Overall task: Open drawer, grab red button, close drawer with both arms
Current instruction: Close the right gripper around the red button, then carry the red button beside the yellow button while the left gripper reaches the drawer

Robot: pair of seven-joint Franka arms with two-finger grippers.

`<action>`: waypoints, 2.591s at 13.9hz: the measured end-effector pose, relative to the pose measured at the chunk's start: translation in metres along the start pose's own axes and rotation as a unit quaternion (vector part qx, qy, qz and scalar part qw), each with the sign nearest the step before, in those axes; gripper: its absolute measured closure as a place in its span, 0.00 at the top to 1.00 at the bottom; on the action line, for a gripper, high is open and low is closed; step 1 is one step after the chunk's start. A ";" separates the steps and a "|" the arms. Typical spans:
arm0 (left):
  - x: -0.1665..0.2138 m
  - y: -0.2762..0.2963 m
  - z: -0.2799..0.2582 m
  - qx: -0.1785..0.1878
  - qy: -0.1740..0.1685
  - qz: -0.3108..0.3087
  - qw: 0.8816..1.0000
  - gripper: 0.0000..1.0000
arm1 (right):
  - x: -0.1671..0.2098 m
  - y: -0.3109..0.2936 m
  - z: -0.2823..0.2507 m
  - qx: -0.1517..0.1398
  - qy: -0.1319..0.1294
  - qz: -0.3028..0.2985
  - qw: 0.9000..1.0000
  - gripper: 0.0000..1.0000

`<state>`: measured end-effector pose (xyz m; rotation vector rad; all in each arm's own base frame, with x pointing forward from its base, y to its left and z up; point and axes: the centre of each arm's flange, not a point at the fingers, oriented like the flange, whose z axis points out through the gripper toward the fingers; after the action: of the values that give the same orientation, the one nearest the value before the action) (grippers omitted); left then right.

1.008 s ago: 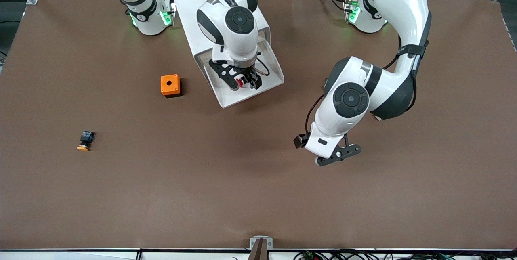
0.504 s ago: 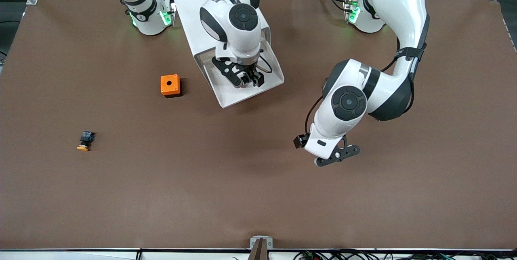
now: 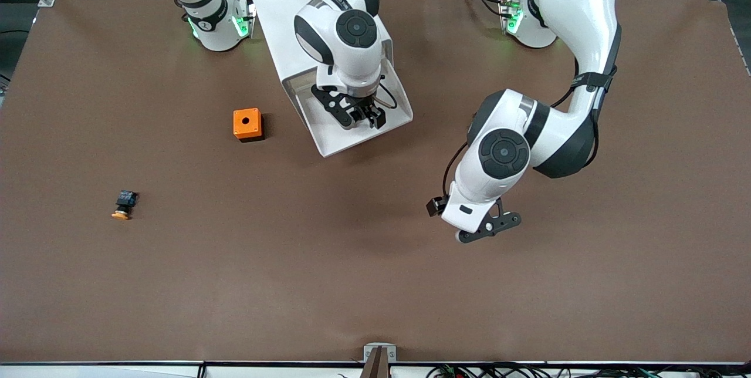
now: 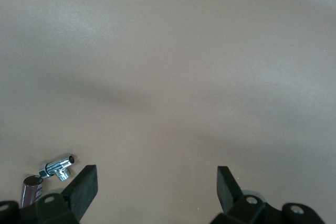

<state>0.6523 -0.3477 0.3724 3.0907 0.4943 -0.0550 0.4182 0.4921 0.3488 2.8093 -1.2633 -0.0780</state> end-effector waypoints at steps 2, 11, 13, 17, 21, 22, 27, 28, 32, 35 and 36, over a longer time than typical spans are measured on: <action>0.000 0.000 0.000 0.000 0.000 0.000 1.000 1.00 | -0.003 0.000 0.003 -0.002 0.001 0.000 1.000 1.00; 0.000 0.000 0.000 -0.001 0.001 0.000 1.000 1.00 | -0.008 0.000 0.007 -0.004 0.001 0.003 1.000 0.77; 0.000 0.000 0.000 -0.001 0.001 0.000 1.000 1.00 | -0.009 0.000 0.007 -0.004 0.001 0.005 1.000 0.56; 0.000 0.000 0.000 -0.001 0.001 0.000 1.000 1.00 | -0.008 0.000 0.006 -0.003 0.001 0.011 1.000 0.41; 0.000 0.000 0.000 -0.002 0.002 0.000 1.000 1.00 | 0.014 -0.013 -0.027 0.007 0.001 0.025 1.000 0.41; 0.000 0.001 0.000 -0.002 0.002 -0.001 1.000 1.00 | 0.028 -0.016 -0.043 0.004 -0.003 0.024 1.000 0.41; -0.007 0.008 0.001 -0.001 0.001 -0.021 1.000 1.00 | 0.157 -0.004 -0.097 -0.016 -0.030 -0.052 0.998 0.41; -0.011 0.011 0.003 0.000 0.000 -0.024 1.000 1.00 | 0.188 0.003 -0.106 -0.012 -0.032 -0.060 0.998 0.41; -0.029 0.025 0.021 0.011 -0.010 -0.036 0.999 1.00 | 0.336 0.071 -0.123 0.005 -0.045 -0.132 0.990 0.41; -0.039 0.027 0.042 0.026 -0.021 -0.031 0.999 1.00 | 0.435 0.150 -0.110 0.001 -0.049 -0.213 0.976 0.41; -0.043 0.028 0.049 0.031 -0.026 -0.028 0.999 1.00 | 0.460 0.173 -0.101 0.002 -0.048 -0.234 0.971 0.41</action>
<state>0.6185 -0.3886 0.3257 3.1267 0.5891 -0.1538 0.6018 0.0369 0.4532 3.0739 -0.5843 -0.2344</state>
